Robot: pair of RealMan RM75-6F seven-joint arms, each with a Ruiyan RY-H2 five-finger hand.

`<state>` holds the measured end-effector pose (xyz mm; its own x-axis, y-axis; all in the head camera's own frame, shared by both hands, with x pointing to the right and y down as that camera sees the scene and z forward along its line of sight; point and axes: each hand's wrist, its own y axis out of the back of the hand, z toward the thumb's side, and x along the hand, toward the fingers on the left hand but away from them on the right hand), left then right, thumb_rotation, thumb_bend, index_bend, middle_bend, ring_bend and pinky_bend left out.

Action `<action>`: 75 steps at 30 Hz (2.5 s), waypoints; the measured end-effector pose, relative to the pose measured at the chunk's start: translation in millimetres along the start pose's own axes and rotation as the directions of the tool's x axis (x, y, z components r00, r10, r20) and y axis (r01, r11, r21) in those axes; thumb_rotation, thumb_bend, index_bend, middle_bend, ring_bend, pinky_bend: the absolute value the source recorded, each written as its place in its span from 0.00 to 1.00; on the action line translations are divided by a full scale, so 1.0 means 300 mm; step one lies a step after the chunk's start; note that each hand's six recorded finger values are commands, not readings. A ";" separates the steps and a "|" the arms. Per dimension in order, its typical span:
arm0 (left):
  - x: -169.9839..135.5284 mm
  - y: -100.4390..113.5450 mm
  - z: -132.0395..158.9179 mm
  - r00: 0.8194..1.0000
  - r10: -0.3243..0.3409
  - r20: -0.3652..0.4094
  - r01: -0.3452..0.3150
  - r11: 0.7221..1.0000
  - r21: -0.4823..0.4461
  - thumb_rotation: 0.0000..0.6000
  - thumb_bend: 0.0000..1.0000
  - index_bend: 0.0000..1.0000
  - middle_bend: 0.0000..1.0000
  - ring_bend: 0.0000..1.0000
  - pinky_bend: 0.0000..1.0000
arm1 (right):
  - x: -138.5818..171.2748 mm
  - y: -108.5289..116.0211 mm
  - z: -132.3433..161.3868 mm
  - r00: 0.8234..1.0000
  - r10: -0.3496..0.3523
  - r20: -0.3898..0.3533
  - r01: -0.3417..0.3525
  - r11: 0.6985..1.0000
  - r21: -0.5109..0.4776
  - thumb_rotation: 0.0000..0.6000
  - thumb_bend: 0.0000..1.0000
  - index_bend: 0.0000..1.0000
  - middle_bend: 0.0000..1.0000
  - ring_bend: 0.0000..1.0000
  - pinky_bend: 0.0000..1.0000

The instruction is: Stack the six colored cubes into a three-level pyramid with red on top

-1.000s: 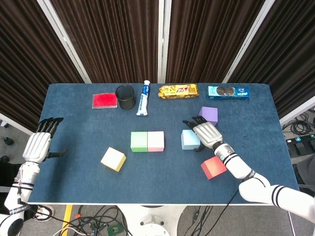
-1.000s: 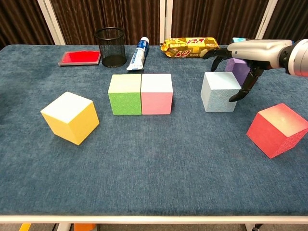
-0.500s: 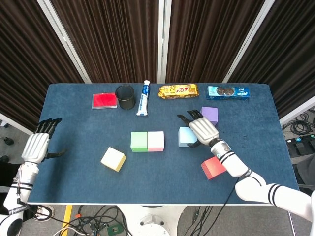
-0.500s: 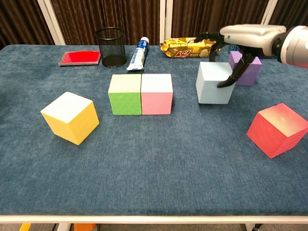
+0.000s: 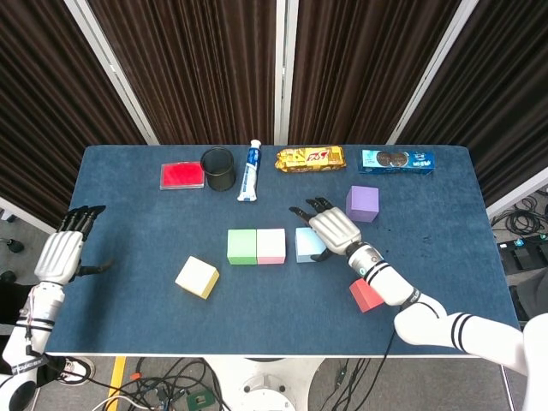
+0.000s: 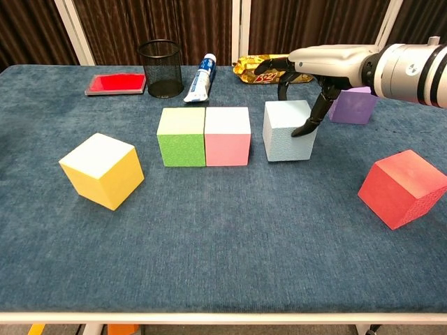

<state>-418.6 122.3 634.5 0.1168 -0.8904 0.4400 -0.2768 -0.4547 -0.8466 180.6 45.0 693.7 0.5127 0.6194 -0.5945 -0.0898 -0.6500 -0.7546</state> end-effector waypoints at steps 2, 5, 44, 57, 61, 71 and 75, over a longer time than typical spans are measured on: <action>0.001 -0.001 -0.002 1.000 -0.001 0.000 0.001 1.000 0.000 1.00 0.18 0.08 0.08 0.00 0.05 | -0.007 0.000 0.003 1.000 0.000 0.005 0.000 1.000 0.000 1.00 0.17 0.00 0.52 0.00 0.00; 0.002 0.000 -0.008 1.000 -0.003 -0.002 0.003 1.000 -0.009 1.00 0.18 0.08 0.08 0.00 0.05 | -0.020 -0.001 0.011 1.000 0.001 0.013 -0.001 1.000 -0.013 1.00 0.17 0.00 0.52 0.00 0.00; 0.006 -0.011 -0.023 1.000 -0.025 0.007 0.025 1.000 -0.014 1.00 0.18 0.08 0.08 0.00 0.05 | -0.067 -0.028 0.067 0.999 0.027 0.020 -0.026 0.998 -0.056 1.00 0.19 0.00 0.53 0.01 0.00; 0.006 -0.020 -0.022 0.999 -0.036 0.010 0.036 0.999 -0.013 1.00 0.18 0.08 0.08 0.00 0.05 | -0.063 -0.023 0.067 0.999 0.025 0.022 -0.023 0.998 -0.053 1.00 0.20 0.00 0.53 0.01 0.00; 0.008 -0.021 -0.019 0.999 -0.037 0.012 0.037 0.999 -0.012 1.00 0.18 0.08 0.08 0.00 0.05 | -0.059 -0.026 0.066 0.999 0.027 0.022 -0.025 0.998 -0.056 1.00 0.20 0.00 0.53 0.01 0.00; 0.006 -0.021 -0.016 0.999 -0.037 0.014 0.037 0.999 -0.008 1.00 0.18 0.08 0.08 0.00 0.05 | -0.063 -0.028 0.074 1.000 0.027 0.015 -0.026 0.997 -0.069 1.00 0.21 0.00 0.54 0.01 0.00; 0.004 -0.024 -0.017 0.999 -0.038 0.013 0.038 0.999 -0.006 1.00 0.18 0.08 0.08 0.00 0.05 | -0.069 -0.032 0.076 0.999 0.029 0.015 -0.028 0.997 -0.066 1.00 0.21 0.00 0.53 0.01 0.00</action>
<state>-421.2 124.7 642.6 0.1396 -0.8726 0.4680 -0.2781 -0.4881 -0.8273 151.6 48.4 706.8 0.4972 0.6071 -0.6199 -0.0476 -0.6943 -0.7181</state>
